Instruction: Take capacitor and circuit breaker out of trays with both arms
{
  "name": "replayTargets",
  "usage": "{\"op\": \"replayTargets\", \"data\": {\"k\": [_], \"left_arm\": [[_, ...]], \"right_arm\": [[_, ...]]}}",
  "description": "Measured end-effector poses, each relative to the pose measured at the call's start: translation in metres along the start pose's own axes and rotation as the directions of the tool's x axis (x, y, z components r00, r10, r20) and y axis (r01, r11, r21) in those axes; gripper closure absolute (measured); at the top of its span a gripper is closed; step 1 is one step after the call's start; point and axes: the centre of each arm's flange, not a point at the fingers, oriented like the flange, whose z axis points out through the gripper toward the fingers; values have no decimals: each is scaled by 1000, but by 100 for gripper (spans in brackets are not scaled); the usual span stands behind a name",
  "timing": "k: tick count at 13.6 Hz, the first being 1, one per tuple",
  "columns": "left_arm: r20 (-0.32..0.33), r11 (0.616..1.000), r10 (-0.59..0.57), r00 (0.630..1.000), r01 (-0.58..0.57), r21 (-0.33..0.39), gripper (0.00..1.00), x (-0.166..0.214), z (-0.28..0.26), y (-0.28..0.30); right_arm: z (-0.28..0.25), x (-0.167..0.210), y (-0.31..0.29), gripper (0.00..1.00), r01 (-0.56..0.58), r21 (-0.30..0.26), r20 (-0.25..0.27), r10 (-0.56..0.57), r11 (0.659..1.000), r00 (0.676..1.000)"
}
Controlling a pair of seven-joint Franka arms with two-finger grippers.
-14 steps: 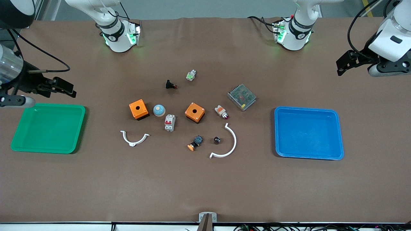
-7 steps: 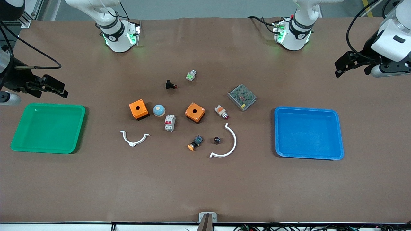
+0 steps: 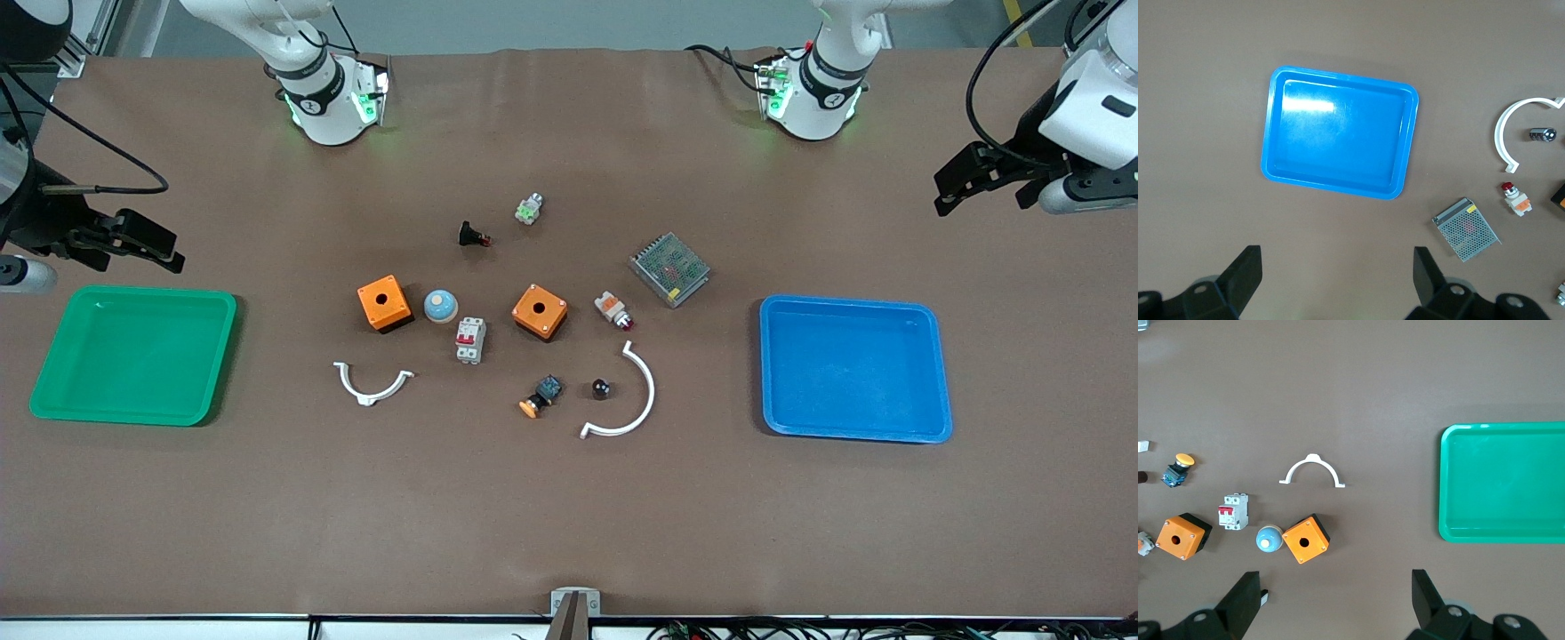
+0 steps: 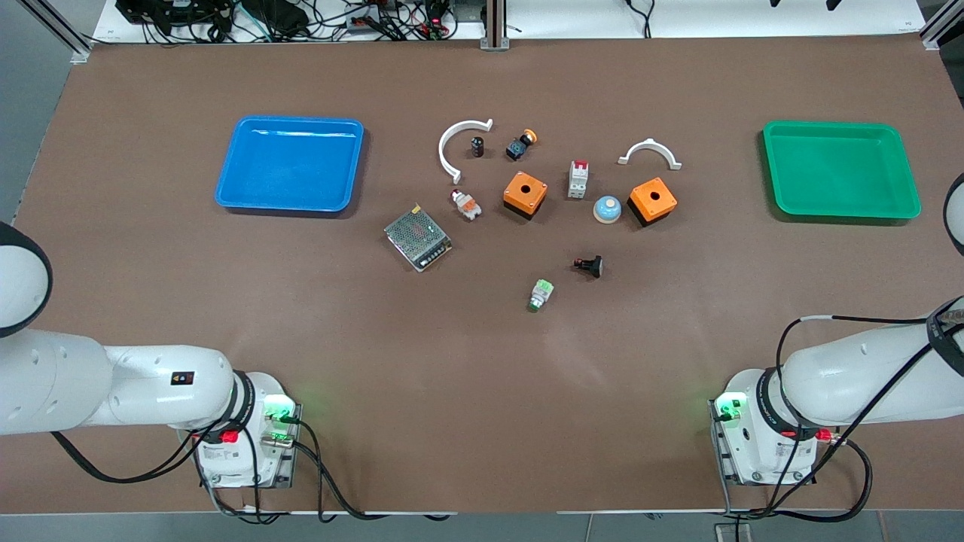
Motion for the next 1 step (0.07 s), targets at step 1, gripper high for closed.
{"op": "replayTargets", "data": {"k": [1], "left_arm": [[-4, 1000, -2, 1000, 2, -1, 0, 0, -2, -1]], "right_arm": [[0, 0, -1, 0, 1, -1, 0, -1, 1000, 1000]]}}
